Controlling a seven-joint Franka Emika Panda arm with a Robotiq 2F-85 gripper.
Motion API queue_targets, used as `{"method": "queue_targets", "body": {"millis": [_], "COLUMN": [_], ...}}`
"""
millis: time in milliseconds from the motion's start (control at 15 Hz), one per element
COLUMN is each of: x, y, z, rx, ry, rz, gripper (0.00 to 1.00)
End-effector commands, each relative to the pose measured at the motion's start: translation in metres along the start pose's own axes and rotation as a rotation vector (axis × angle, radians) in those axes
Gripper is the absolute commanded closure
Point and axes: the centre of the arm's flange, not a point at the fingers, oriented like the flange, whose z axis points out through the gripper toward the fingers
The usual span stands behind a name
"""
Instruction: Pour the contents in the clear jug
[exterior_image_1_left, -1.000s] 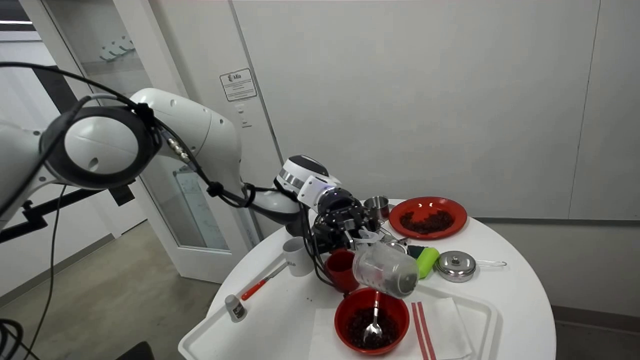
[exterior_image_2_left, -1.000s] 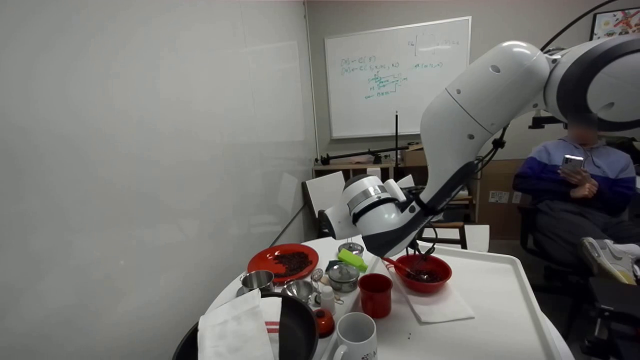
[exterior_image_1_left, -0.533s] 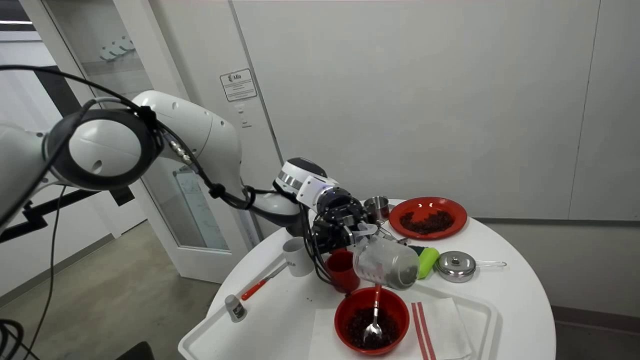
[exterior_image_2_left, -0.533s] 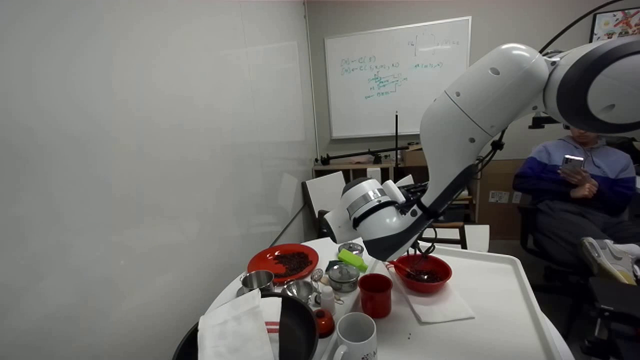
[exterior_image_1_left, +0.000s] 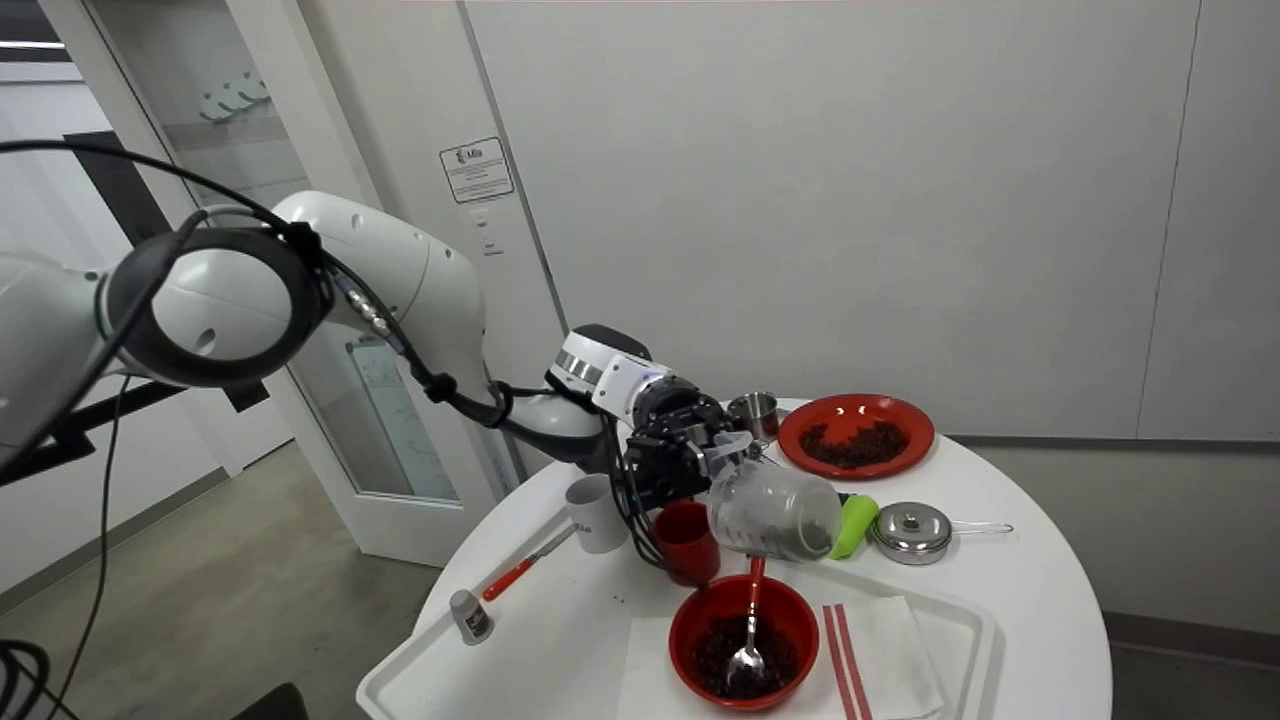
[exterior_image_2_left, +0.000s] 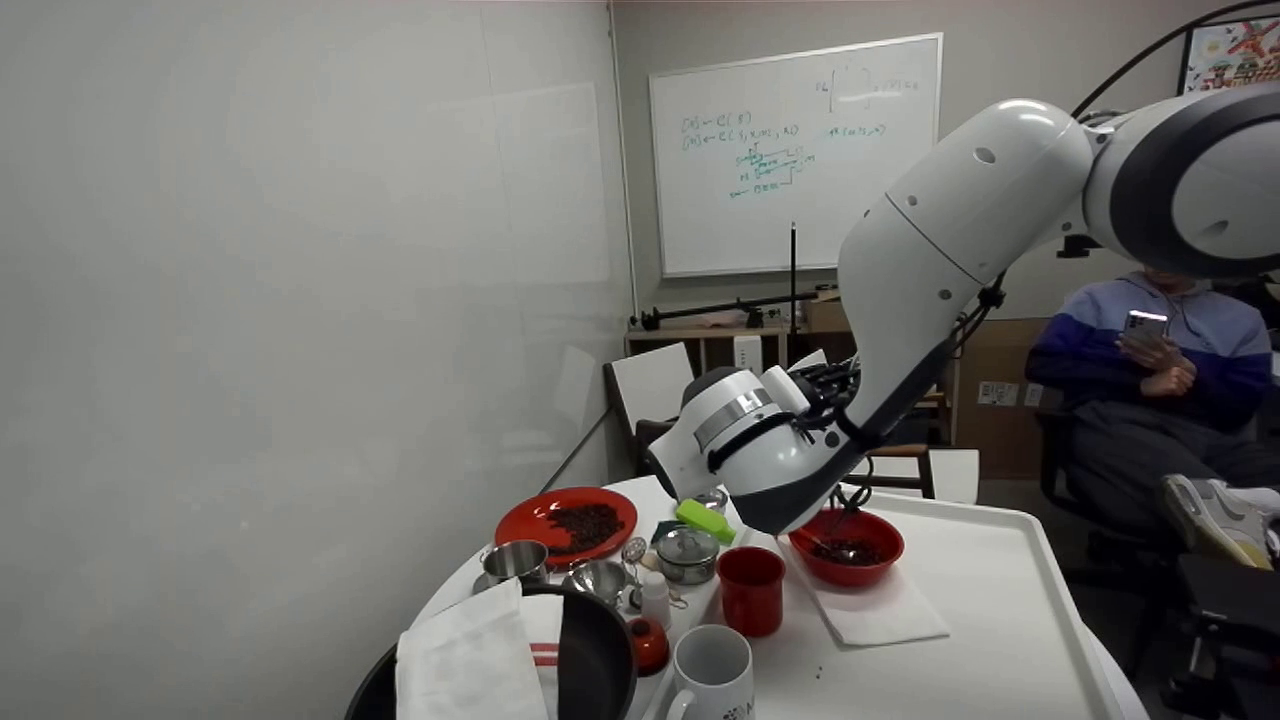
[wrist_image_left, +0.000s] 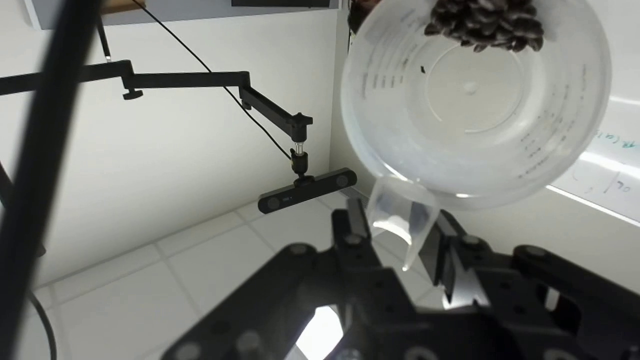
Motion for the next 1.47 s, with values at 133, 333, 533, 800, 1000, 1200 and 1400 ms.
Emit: {"method": "queue_targets", "body": {"millis": [133, 333, 533, 800, 1000, 1200, 1400], "x": [0.003, 0.002, 0.0, -0.011, -0.017, -0.02, -0.019], "y": [-0.004, -0.003, -0.002, 0.002, 0.011, 0.016, 0.017], "z": [-0.007, -0.009, -0.012, -0.019, -0.023, -0.027, -0.031], "rx": [0.001, 0.003, 0.016, 0.036, 0.05, 0.07, 0.099], "ry": [0.052, 0.054, -0.019, -0.092, -0.156, -0.263, -0.373], "rz": [0.03, 0.028, -0.065, -0.173, -0.251, -0.357, -0.462], "gripper": [0.9, 0.9, 0.9, 0.9, 0.9, 0.9, 0.9]}}
